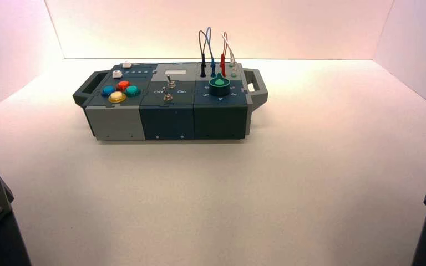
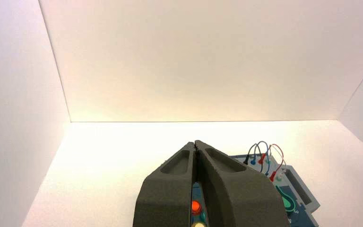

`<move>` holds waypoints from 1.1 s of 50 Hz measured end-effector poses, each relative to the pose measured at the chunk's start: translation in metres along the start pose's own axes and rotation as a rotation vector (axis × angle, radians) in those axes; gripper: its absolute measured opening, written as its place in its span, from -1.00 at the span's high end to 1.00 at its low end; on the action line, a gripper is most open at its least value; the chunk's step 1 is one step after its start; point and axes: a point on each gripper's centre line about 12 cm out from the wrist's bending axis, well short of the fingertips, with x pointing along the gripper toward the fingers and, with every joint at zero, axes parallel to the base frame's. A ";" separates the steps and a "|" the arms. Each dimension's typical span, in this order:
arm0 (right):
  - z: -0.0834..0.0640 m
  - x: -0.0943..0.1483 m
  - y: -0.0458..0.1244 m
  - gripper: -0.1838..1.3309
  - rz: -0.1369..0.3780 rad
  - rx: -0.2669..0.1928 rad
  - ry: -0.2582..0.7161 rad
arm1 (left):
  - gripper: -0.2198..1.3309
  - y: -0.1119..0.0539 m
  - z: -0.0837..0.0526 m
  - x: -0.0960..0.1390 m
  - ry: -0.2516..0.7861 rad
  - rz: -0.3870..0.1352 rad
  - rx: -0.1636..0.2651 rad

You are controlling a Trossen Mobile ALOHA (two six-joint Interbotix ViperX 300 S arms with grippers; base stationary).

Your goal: Open both grippers.

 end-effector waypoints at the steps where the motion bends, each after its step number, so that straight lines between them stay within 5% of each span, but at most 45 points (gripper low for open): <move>1: 0.000 0.000 0.000 0.93 0.000 0.000 0.002 | 0.93 0.000 0.000 0.000 0.002 0.000 -0.002; 22: 0.000 0.000 0.000 0.93 0.000 0.000 -0.002 | 0.93 0.000 0.001 -0.001 0.012 -0.001 -0.003; 27: 0.001 0.000 0.000 0.74 0.001 -0.002 -0.011 | 0.90 -0.001 0.001 -0.002 0.012 -0.002 -0.008; 30: 0.002 0.000 0.000 0.46 0.000 0.000 -0.018 | 0.71 0.000 0.001 -0.002 0.014 -0.001 -0.010; 33: 0.003 -0.001 0.000 0.34 0.000 0.000 -0.031 | 0.12 -0.001 0.001 -0.002 0.014 -0.002 -0.015; 39: 0.004 -0.003 0.000 -0.50 0.000 -0.008 -0.064 | -0.86 -0.001 0.004 0.000 0.018 -0.002 -0.007; 40: 0.004 -0.003 0.000 -0.74 0.001 -0.010 -0.072 | -0.92 -0.001 0.004 0.000 0.020 -0.001 -0.006; 43: 0.002 -0.003 0.000 -0.96 0.000 -0.009 -0.080 | -1.00 -0.001 0.005 0.003 0.032 -0.001 0.003; 55: 0.001 -0.001 0.000 -1.00 0.001 -0.003 -0.098 | -0.99 -0.004 0.011 0.014 0.080 -0.022 0.032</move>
